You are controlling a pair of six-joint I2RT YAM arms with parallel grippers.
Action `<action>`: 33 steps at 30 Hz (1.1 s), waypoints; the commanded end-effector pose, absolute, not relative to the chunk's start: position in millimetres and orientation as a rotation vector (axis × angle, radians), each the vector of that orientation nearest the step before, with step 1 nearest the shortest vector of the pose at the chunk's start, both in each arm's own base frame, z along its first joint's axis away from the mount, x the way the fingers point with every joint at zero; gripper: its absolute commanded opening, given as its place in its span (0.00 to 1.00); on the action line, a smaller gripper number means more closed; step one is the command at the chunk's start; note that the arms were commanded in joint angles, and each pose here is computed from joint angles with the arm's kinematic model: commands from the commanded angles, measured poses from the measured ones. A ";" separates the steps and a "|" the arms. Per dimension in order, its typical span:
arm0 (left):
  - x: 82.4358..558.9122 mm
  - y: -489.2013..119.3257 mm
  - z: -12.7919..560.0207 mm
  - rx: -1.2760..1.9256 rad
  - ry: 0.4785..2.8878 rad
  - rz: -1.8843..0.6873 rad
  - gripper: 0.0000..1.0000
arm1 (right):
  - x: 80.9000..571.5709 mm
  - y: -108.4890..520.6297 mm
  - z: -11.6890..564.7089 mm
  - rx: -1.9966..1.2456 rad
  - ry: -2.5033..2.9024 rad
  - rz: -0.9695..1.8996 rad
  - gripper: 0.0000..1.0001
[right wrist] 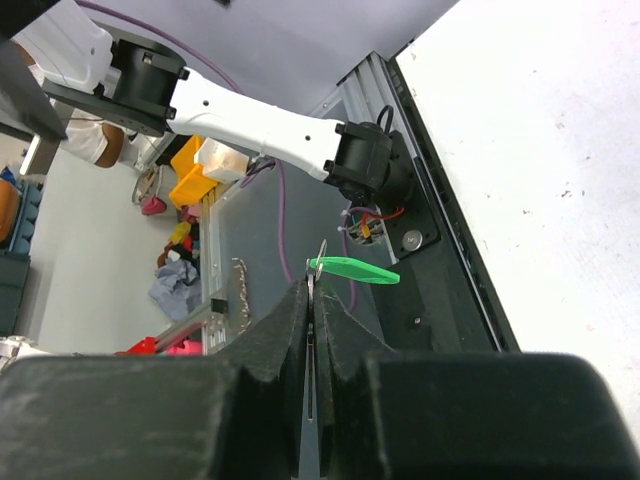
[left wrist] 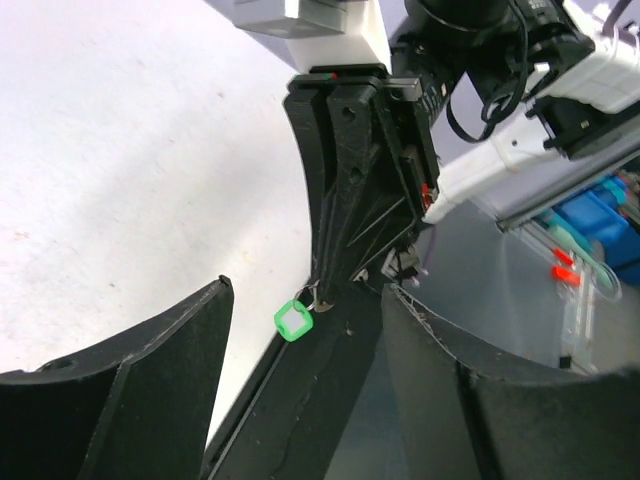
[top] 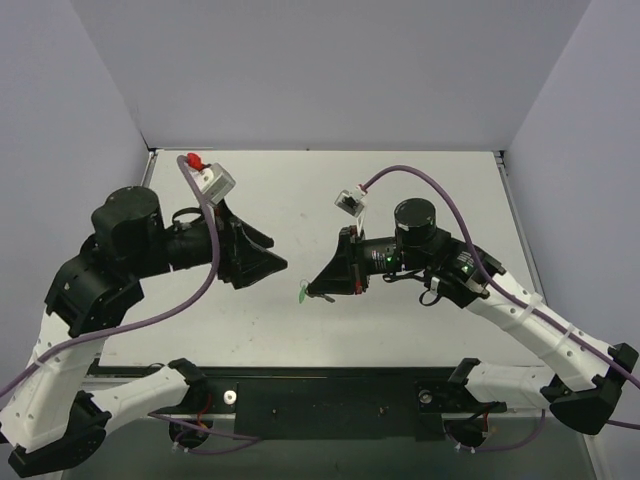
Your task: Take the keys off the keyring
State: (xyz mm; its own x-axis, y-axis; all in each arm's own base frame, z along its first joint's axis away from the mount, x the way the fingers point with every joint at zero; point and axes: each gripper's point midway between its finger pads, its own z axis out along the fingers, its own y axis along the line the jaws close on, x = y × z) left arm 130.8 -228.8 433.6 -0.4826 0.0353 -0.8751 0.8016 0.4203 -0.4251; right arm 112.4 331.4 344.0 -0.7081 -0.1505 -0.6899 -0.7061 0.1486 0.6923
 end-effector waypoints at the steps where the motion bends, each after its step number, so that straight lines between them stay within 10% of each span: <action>1: 140.2 -214.5 469.7 0.502 1.657 -1.144 0.71 | 110.9 325.3 367.3 -0.815 1.851 1.582 0.00; 33: 113.1 -230.3 461.4 0.287 1.329 -1.676 0.45 | 110.3 335.7 449.4 -0.692 1.562 1.769 0.00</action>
